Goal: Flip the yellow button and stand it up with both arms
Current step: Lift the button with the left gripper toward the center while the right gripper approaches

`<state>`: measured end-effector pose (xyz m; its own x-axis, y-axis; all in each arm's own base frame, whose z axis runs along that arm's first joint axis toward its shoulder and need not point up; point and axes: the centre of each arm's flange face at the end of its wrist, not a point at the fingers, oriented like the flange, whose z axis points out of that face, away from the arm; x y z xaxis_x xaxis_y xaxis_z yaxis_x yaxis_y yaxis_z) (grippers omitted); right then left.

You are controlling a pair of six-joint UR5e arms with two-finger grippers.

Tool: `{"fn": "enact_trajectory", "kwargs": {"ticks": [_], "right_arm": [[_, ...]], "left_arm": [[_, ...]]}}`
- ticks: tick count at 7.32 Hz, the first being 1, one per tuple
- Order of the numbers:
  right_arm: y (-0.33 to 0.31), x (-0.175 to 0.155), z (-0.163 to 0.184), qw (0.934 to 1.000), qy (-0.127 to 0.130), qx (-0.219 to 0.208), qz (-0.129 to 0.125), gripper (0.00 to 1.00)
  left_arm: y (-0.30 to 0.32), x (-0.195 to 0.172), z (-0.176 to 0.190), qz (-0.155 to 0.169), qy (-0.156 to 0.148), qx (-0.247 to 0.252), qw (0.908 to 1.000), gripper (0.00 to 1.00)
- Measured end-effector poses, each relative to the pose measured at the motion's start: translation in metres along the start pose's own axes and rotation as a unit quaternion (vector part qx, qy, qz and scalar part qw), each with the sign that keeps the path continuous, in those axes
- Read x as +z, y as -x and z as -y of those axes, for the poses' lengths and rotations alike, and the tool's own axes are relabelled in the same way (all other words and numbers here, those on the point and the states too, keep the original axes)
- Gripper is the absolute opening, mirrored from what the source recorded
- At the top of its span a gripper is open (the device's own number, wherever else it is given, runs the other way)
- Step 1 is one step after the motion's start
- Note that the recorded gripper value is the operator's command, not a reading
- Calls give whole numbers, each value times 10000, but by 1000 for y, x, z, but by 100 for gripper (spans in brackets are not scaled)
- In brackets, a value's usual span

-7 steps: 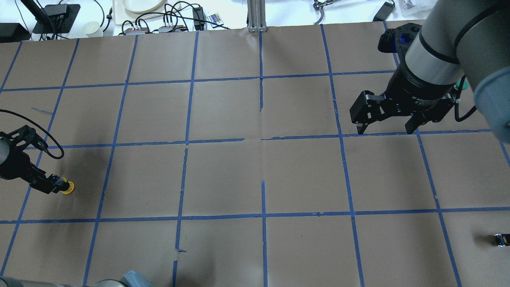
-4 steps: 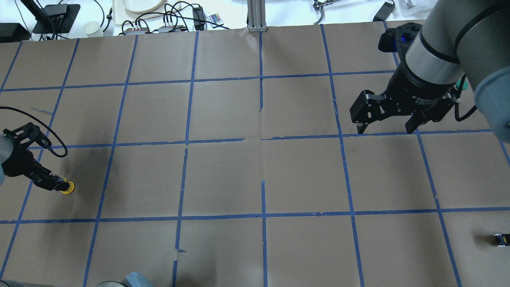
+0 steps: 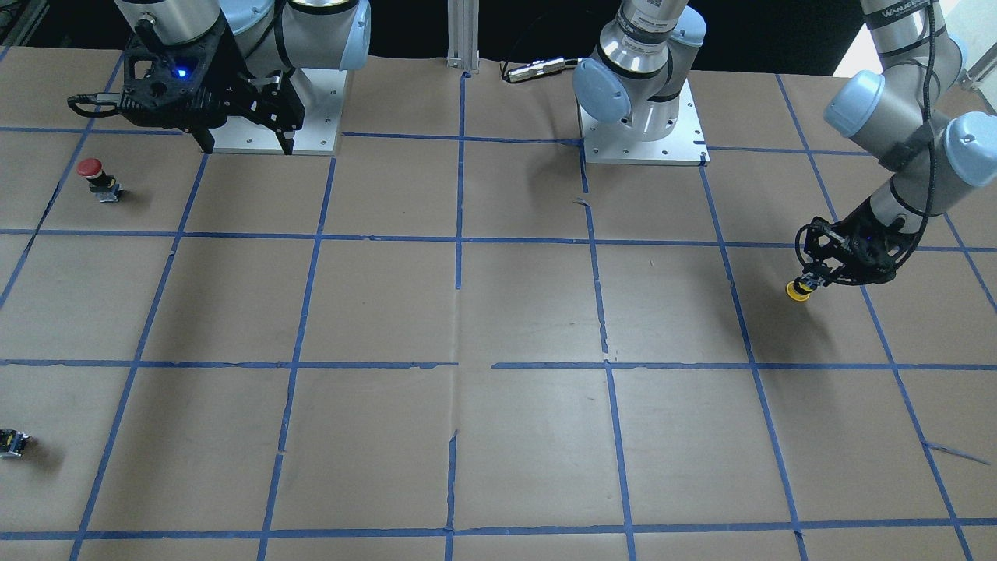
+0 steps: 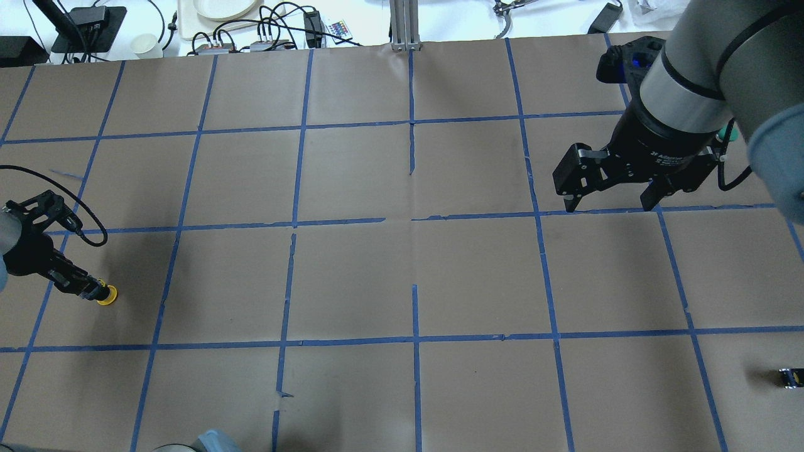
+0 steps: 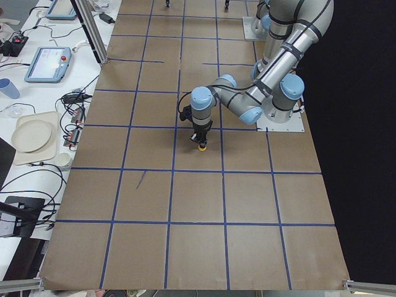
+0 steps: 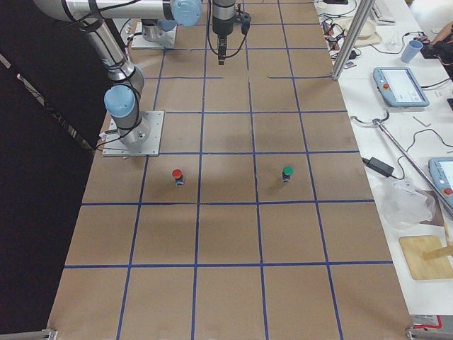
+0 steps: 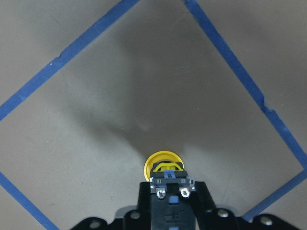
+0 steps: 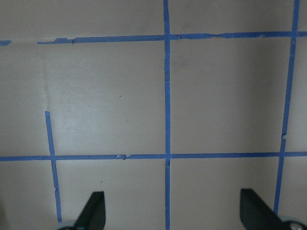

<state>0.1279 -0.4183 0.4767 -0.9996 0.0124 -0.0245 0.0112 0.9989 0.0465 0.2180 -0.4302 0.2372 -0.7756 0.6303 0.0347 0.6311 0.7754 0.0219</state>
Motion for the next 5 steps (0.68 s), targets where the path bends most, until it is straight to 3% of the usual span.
{"fn": "enact_trajectory", "kwargs": {"ticks": [2, 5], "right_arm": [[-4, -2, 2, 10000, -23, 76, 48, 100], [-10, 0, 5, 9990, -13, 444, 51, 100]], "left_arm": [[-6, -17, 1, -12, -27, 86, 10000, 19], [-19, -79, 21, -648, -579, 160, 9961, 19]]}}
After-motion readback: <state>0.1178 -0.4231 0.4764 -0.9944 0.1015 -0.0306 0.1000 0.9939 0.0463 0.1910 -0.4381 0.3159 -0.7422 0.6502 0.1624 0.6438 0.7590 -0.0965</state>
